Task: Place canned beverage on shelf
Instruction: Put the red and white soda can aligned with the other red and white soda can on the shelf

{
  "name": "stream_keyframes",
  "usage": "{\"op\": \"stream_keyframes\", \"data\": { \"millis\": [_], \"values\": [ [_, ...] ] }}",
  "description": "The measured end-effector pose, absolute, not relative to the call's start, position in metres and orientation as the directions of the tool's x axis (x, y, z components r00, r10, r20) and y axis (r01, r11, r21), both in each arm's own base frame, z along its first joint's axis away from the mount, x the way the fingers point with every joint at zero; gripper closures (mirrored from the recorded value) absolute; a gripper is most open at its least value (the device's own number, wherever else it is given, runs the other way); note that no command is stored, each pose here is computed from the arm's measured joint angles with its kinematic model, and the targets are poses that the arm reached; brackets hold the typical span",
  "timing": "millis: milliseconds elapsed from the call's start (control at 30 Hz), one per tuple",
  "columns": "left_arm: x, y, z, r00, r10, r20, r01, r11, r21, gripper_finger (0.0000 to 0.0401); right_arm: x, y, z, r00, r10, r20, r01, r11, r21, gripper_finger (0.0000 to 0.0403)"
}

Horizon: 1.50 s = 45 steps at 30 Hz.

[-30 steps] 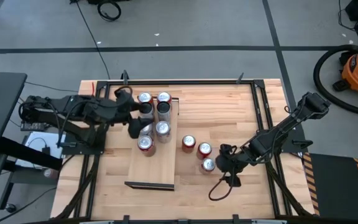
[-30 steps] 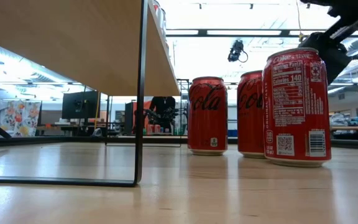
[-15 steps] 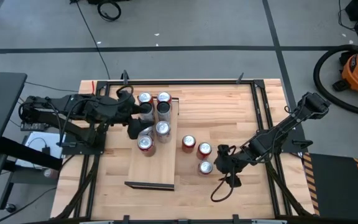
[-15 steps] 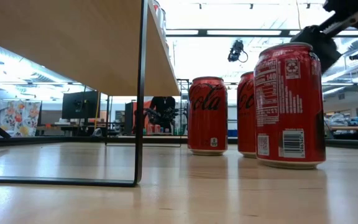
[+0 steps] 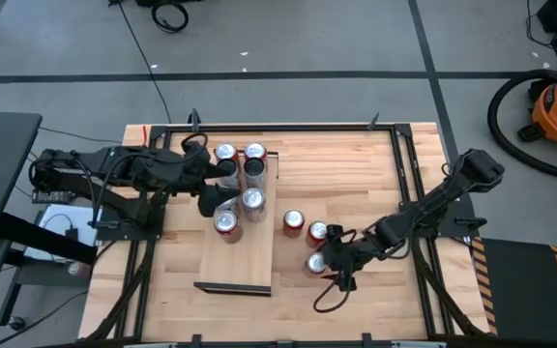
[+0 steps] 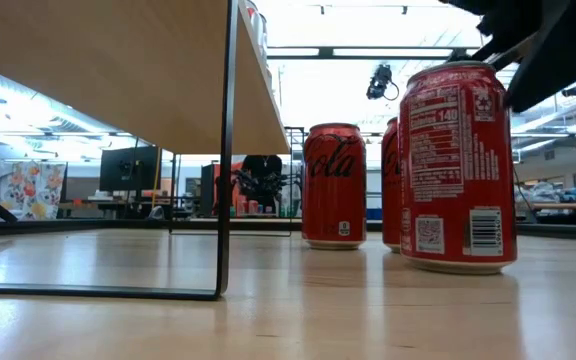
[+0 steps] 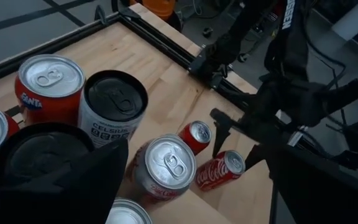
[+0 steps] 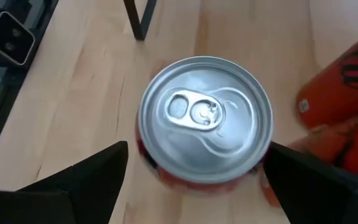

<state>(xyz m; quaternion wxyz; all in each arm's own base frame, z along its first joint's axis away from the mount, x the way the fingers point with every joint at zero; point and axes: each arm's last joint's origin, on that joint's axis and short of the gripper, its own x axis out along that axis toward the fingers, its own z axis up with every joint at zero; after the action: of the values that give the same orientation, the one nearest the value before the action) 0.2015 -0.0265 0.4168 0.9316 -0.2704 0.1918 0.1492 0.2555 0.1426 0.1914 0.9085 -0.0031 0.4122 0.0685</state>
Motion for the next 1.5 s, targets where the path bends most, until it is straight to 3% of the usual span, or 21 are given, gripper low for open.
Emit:
{"op": "stream_keyframes", "data": {
  "millis": [500,833,1267,1500],
  "values": [
    [0.202,-0.028,0.417,0.886,0.132,-0.444,-0.355,0.809,-0.468,0.0012,0.279,0.132,0.174,0.678,0.106,-0.727,-0.109,0.993,0.043,0.0033],
    [0.202,-0.028,0.417,0.887,0.118,-0.447,-0.352,0.799,-0.488,0.0012,0.283,0.126,0.181,0.677,0.117,-0.727,-0.103,0.993,0.063,0.0087],
    [0.2,-0.031,0.413,0.872,0.013,-0.489,-0.294,0.813,-0.503,0.0012,0.309,0.122,0.271,0.726,0.025,-0.687,-0.002,0.999,0.035,0.0078],
    [0.201,-0.032,0.416,0.886,-0.005,-0.464,-0.244,0.845,-0.475,0.0012,0.324,0.111,0.319,0.807,0.013,-0.59,0.046,0.995,0.085,0.0078]
  ]
}}
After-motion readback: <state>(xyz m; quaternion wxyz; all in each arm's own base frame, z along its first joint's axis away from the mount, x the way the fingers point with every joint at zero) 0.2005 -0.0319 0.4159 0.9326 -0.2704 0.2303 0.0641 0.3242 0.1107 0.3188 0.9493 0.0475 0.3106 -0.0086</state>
